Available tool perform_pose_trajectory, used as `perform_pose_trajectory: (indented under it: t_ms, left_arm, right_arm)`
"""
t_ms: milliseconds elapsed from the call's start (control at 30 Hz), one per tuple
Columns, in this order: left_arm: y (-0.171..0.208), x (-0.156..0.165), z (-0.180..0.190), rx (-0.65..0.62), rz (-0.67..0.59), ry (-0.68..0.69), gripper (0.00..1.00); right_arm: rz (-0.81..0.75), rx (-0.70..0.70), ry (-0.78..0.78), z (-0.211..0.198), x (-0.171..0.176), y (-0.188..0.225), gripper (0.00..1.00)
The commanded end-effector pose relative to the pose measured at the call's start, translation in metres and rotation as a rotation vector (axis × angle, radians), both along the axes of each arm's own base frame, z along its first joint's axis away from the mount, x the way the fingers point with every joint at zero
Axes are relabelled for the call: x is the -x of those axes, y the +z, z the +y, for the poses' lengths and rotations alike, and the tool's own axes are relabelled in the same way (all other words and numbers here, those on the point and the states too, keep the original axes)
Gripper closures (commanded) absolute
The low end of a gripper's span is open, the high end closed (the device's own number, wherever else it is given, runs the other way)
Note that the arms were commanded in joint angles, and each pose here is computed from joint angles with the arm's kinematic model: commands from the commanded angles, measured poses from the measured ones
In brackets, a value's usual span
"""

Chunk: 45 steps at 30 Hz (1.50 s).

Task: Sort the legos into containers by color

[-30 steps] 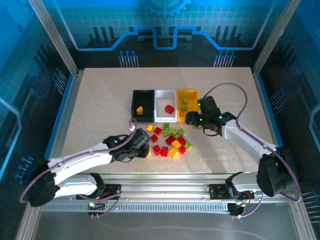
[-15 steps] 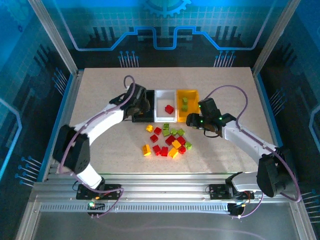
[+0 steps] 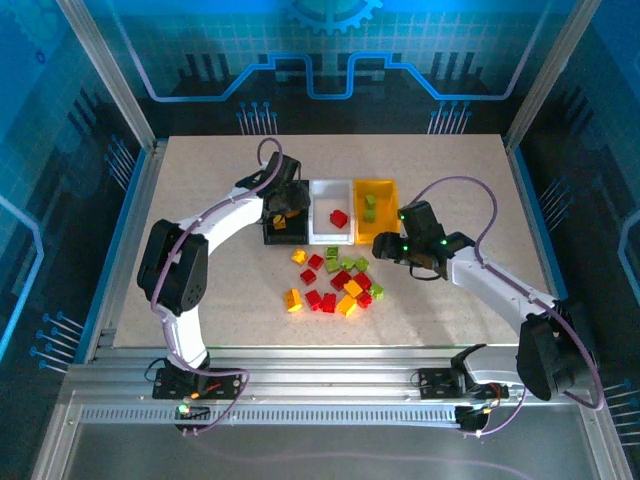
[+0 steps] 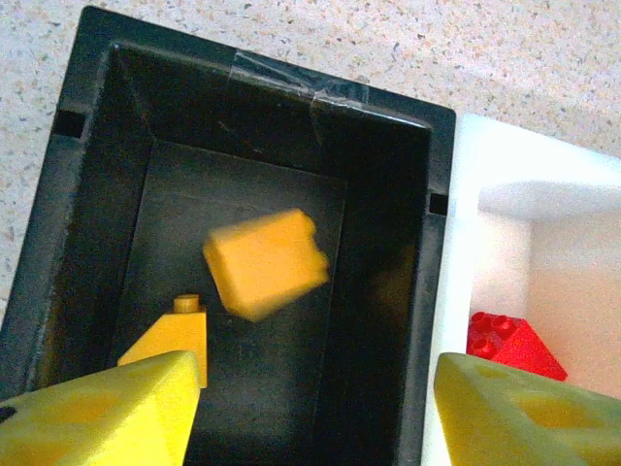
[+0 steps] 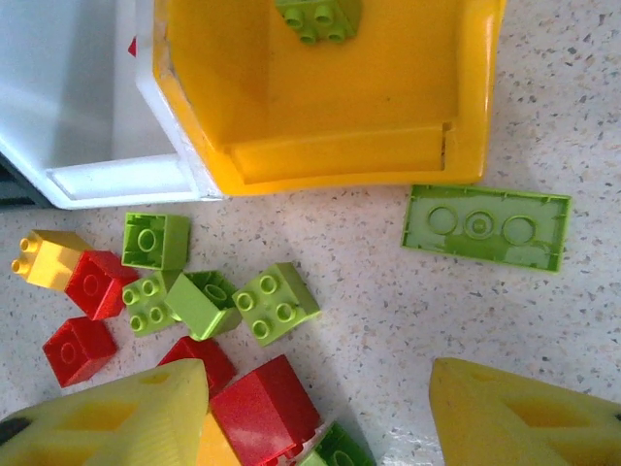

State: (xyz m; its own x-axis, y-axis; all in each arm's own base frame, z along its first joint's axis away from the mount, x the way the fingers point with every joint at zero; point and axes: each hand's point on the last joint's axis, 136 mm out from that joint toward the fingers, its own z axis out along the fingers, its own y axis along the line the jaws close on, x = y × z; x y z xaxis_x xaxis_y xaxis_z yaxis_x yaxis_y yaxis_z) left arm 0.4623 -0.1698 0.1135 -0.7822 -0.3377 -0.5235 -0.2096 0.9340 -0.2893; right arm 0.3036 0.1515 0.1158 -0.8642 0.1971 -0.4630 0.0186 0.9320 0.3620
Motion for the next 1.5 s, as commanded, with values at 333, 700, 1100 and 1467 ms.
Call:
perform_pose_trajectory:
  t_ms: [333,700,1100,1467]
  left_arm:
    - [0.078,0.082,-0.055,0.162,-0.14,-0.207,0.01]
    - [0.045,0.158,-0.04,0.188,-0.073,-0.231,0.01]
    - [0.03,0.174,-0.029,0.18,-0.04,-0.217,0.01]
    - [0.035,0.179,-0.023,0.183,-0.059,-0.208,0.01]
  right_arm:
    - [0.124,0.005,0.3,0.049,0.027,-0.032,0.41]
    - [0.184,0.16,0.333,0.062,0.021,-0.063,0.36]
    - [0.299,0.335,0.234,0.016,0.041,-0.089,0.43]
    - [0.151,0.233,0.185,0.01,0.028,-0.045,0.38]
